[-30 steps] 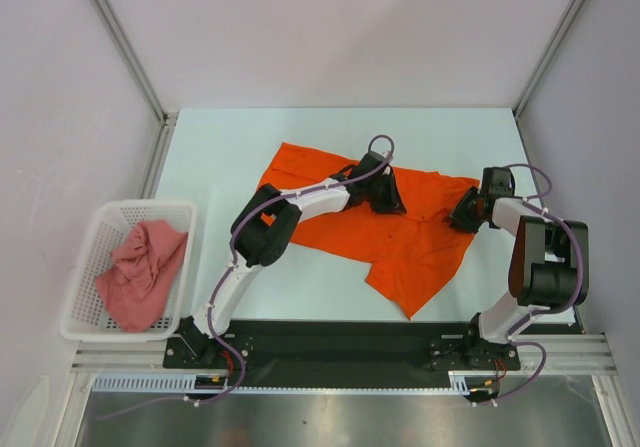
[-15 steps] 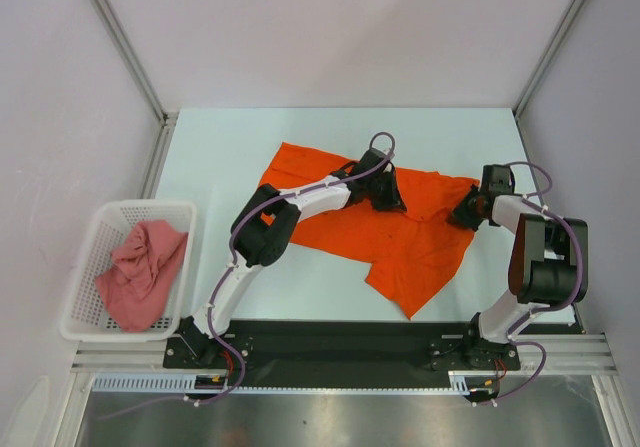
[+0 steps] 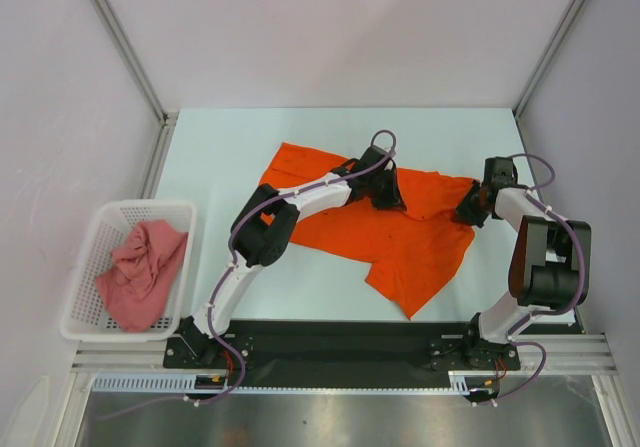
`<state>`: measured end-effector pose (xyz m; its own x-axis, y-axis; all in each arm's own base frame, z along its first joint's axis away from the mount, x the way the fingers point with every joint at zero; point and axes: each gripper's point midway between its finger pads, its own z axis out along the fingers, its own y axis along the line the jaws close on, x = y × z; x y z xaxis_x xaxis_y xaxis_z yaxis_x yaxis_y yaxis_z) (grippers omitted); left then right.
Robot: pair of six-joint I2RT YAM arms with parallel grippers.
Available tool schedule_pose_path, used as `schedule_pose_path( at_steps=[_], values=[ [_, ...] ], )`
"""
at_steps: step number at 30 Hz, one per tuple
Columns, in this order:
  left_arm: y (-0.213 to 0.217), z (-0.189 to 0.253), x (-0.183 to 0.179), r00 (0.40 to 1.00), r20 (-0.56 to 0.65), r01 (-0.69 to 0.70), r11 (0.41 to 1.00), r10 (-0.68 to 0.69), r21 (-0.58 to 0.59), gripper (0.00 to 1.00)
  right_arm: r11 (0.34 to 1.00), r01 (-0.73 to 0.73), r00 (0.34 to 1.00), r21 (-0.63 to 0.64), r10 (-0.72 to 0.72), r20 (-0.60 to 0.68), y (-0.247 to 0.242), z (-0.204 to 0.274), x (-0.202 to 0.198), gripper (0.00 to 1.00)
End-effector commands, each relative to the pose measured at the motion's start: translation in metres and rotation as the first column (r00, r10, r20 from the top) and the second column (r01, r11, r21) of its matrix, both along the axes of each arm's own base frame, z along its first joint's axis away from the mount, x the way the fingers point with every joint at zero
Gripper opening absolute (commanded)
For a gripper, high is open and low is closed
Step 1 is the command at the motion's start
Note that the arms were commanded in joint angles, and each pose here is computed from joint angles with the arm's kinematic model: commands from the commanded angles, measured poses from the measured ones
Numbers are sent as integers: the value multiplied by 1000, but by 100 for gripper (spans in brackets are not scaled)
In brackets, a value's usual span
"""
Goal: Fold and stack the t-shirts
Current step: Fold the tshirt
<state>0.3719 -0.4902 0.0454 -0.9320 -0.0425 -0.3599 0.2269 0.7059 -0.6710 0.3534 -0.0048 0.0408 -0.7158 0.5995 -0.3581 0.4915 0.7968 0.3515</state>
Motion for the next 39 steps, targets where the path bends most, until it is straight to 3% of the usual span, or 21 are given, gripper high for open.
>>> schedule_pose_path(
  at_steps=[1, 4, 15, 17, 19, 21, 27, 30, 39],
  values=[
    [-8, 29, 2, 998, 51, 27, 999, -25, -30, 0, 999, -21, 999, -31, 22, 27, -4, 18, 3, 6],
    [-7, 30, 2, 998, 53, 26, 999, -24, -30, 0, 999, -38, 998, -28, 39, 40, -3, 17, 6, 17],
    [-9, 30, 0, 999, 40, 29, 999, -27, -38, 0, 999, -43, 999, 1, 43, 30, 1, -5, 22, 22],
    [-9, 30, 0, 999, 39, 31, 999, -30, -37, 0, 999, -42, 999, 4, 42, 28, 2, -5, 21, 20],
    [-10, 30, -1, 999, 39, 34, 999, -32, -39, 0, 999, -31, 999, -8, 31, 35, -1, 2, 19, 8],
    [-9, 30, -1, 999, 39, 35, 999, -34, -37, 0, 999, -23, 1000, -22, 23, 17, -3, 8, 13, 4],
    [-8, 30, 0, 999, 37, 38, 999, -37, -35, 0, 998, -23, 1000, -51, 24, 3, -10, 31, 3, 9],
    [-7, 32, 0, 999, 36, 36, 999, -35, -34, 0, 999, -27, 1000, -40, 27, 4, -9, 37, 1, 0],
    [8, 38, 0, 999, 29, 27, 1000, -27, -8, 0, 998, -63, 994, 27, 65, -90, 1, 26, -22, 1]
  ],
)
